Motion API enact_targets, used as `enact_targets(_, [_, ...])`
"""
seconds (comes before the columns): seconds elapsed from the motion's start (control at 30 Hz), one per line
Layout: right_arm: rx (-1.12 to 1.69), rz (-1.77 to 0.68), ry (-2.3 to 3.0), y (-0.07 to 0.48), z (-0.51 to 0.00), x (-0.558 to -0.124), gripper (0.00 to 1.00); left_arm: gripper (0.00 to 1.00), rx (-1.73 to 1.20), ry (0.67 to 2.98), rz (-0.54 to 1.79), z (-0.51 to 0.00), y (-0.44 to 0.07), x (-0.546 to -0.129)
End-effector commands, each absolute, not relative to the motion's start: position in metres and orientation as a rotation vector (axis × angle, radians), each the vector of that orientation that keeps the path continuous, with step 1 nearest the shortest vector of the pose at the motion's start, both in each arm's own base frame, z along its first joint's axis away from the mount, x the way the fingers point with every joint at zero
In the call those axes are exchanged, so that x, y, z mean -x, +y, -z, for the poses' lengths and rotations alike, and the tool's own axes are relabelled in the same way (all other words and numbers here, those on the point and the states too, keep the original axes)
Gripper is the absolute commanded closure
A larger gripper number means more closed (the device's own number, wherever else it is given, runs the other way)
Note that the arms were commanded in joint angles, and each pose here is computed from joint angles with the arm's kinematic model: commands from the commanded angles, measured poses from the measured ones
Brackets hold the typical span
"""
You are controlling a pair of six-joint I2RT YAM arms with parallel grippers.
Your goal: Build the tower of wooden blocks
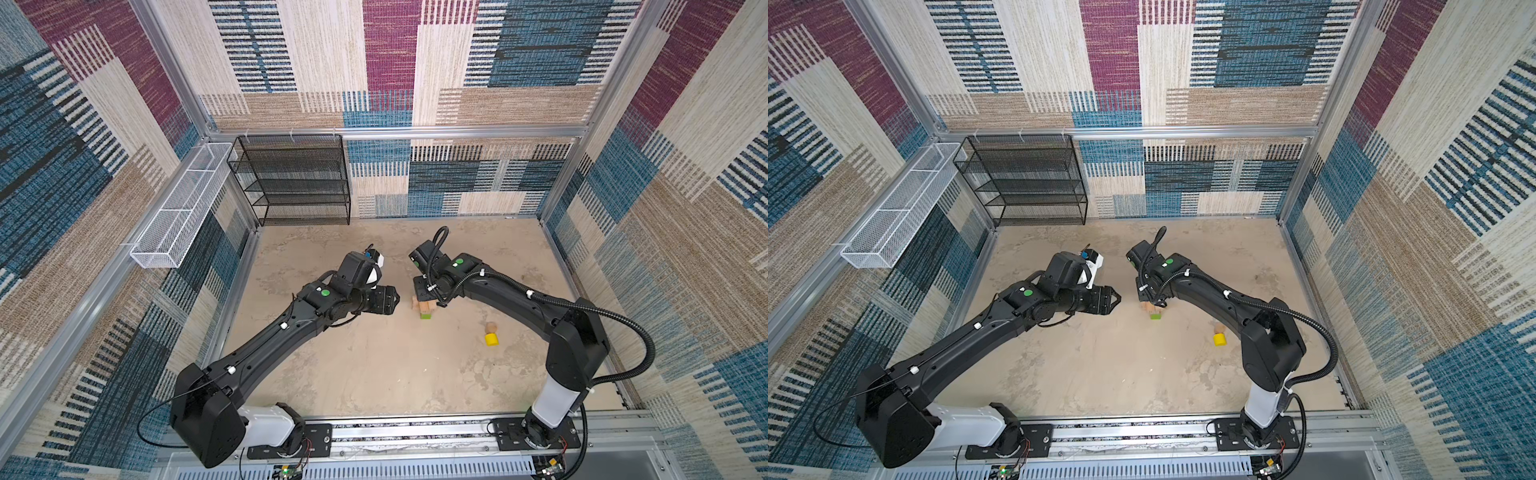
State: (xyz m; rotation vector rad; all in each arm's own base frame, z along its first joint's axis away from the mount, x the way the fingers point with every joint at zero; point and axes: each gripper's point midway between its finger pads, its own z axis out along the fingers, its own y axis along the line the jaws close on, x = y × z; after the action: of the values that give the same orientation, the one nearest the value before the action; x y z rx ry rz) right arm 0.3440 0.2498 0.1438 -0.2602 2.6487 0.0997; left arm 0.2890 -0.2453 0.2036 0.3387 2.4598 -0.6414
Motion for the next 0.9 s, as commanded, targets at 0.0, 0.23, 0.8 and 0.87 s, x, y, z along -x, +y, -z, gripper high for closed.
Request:
enact_targets(0.0, [0.243, -0.106, 2.639, 0.2522, -0.1456, -0.3481, 0.96, 0.25, -0.355, 2.445, 0.620, -0.2062, -0.2423, -0.2894])
enact_targets(0.23, [0.236, -0.102, 2.642, 0.2511, -0.1456, -0.3482, 0.90, 0.25, -0.355, 2.442, 0.609, -0.2065, -0.2407, -0.2902])
enact_targets(0.8, [0.195, -0.107, 2.644, 0.2470, -0.1442, -0.3486, 0.79, 0.25, -0.358, 2.444, 0.608, -0.2058, -0.2399, -0.2884])
enact_targets(0.87, [0.188, -0.113, 2.641, 0.2472, -0.1445, -0.3496, 0.79, 0.25, -0.359, 2.444, 0.608, -0.2059, -0.2399, -0.2884])
